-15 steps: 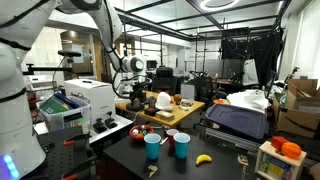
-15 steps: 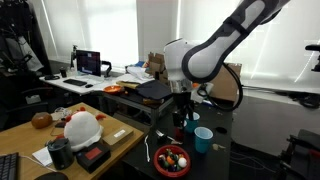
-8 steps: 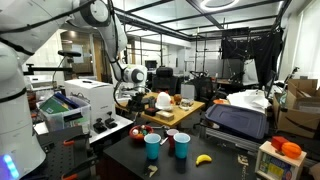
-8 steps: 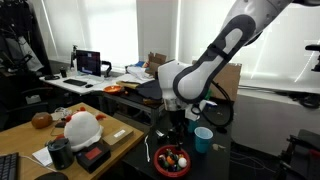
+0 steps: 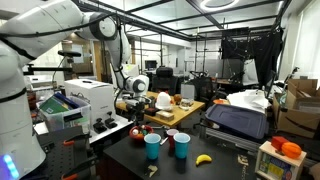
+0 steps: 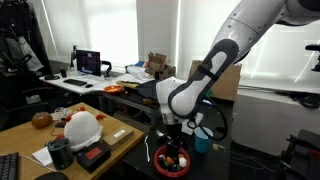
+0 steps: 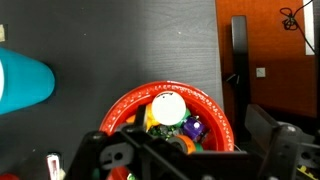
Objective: Pick up the white, orange , white-brown and green objects from the bowl and put them in the cup near the banana plush toy
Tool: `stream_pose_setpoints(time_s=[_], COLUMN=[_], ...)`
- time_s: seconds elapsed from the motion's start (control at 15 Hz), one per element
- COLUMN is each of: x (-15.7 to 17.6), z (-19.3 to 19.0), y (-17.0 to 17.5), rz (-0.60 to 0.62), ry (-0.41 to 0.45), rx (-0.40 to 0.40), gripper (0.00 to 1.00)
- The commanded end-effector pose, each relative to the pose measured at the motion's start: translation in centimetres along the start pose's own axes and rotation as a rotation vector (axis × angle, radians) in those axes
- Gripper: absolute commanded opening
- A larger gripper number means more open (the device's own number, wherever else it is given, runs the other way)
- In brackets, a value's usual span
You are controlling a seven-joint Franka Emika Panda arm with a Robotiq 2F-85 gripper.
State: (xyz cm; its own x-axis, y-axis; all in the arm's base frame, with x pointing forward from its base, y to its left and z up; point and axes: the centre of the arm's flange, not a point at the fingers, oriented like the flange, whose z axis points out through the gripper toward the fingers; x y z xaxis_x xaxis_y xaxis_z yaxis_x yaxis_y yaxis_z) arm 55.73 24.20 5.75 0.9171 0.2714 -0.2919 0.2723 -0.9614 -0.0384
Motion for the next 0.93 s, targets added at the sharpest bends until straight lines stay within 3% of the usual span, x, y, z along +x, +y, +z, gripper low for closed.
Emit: stream_pose_setpoints(time_s=[0.0, 0.87], x=[1.5, 2.8], z=[0.9, 3.6], y=[0.3, 2.2], rz=[-0.004, 0.023], ry=[-0.007, -0.014], rx=[0.013, 0.01], gripper=[1.0, 1.0])
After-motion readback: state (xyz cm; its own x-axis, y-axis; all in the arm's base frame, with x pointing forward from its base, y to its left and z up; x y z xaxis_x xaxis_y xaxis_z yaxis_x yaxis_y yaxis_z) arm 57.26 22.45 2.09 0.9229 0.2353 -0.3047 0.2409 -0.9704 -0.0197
